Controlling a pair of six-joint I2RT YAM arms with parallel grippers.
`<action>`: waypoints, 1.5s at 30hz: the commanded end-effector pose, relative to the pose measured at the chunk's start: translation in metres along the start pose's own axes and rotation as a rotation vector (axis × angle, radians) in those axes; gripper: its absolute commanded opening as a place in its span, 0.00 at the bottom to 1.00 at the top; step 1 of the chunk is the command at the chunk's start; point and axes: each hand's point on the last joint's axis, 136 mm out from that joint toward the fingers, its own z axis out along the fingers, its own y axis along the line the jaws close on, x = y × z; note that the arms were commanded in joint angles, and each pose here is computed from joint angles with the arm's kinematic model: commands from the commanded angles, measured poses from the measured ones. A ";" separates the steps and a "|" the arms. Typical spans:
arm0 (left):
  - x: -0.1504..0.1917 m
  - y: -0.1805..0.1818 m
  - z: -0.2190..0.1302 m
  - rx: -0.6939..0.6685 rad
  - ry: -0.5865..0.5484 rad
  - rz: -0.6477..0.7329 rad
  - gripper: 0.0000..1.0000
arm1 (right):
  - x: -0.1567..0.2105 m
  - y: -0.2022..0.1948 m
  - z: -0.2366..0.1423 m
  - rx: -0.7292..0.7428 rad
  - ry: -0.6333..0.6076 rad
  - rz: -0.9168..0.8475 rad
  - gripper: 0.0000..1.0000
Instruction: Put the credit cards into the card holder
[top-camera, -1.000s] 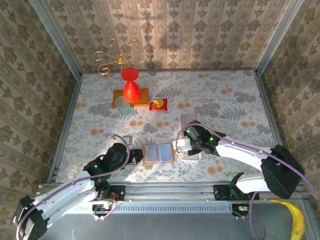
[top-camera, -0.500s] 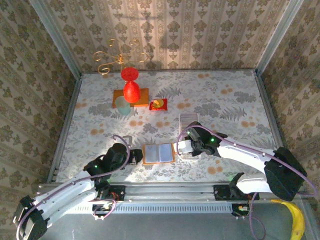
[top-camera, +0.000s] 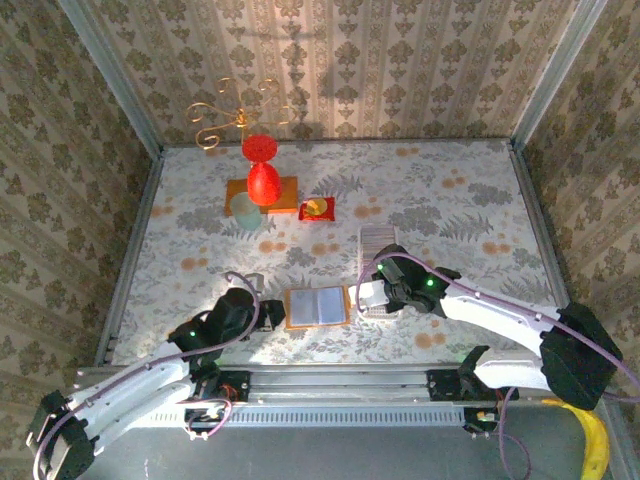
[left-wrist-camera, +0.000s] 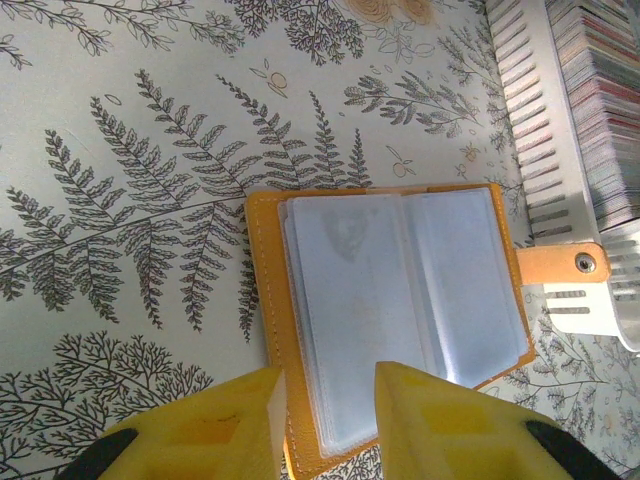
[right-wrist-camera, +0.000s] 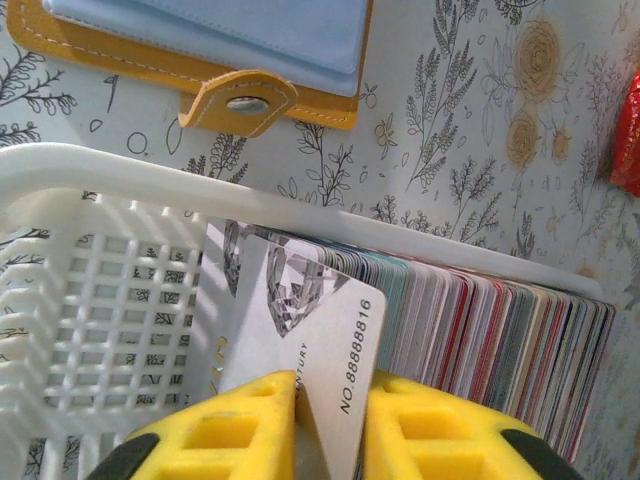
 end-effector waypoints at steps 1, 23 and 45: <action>0.002 0.001 0.001 0.009 -0.002 -0.017 0.29 | 0.007 -0.004 -0.005 0.035 0.037 0.005 0.18; -0.019 -0.001 -0.011 -0.055 -0.042 -0.022 0.32 | -0.072 -0.028 -0.123 0.030 -0.426 0.659 0.00; -0.002 -0.030 0.024 -0.036 0.159 -0.025 0.33 | -0.117 -0.036 -0.008 -0.315 -0.330 2.019 0.00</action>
